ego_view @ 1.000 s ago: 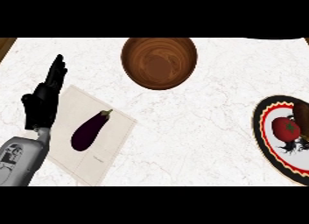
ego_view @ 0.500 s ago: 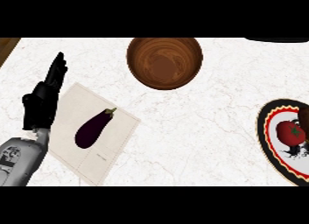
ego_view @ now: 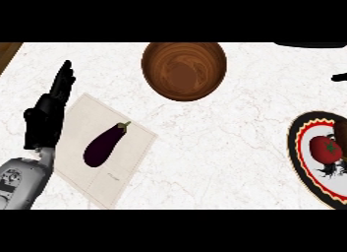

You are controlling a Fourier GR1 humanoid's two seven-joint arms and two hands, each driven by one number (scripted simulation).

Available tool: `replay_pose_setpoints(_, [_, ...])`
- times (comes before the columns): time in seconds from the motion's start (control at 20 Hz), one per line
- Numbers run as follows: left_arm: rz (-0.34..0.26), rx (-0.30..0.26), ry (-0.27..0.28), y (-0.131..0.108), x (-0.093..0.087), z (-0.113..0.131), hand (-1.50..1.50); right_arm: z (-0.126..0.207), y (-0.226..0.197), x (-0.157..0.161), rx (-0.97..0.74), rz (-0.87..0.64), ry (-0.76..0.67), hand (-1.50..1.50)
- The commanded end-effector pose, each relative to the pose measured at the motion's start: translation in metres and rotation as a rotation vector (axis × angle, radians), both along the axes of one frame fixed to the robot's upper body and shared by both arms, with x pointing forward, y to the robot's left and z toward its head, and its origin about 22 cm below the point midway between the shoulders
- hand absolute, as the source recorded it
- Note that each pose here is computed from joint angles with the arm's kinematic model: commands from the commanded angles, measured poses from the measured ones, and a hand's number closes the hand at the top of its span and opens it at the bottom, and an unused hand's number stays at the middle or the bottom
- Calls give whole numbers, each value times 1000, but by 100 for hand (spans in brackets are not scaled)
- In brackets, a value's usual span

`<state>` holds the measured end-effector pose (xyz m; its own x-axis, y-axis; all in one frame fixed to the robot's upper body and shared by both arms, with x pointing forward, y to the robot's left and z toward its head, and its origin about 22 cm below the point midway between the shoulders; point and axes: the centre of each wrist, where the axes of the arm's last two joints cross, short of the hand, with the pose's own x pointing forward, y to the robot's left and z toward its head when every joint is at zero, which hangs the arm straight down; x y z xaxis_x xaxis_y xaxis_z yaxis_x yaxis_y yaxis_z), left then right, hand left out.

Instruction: Pick the sweet potato from the plate and place it in the bowl

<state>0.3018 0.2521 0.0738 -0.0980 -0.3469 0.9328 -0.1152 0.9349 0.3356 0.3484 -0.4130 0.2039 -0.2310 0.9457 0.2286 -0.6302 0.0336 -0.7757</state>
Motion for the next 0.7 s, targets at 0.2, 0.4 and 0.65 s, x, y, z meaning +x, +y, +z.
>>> replay_pose_setpoints(0.2, [17, -11, 3, -3, 4, 9, 0, -49, 40, 27, -136, 97, 197, -150])
replay_pose_setpoints(0.4, [18, -1, 3, -4, -6, 1, 0, -51, 42, 32, -232, 98, 252, -150])
replay_pose_setpoints(0.65, [21, -1, 21, 14, -11, 10, 0, -82, 50, 32, -362, 80, 278, -150])
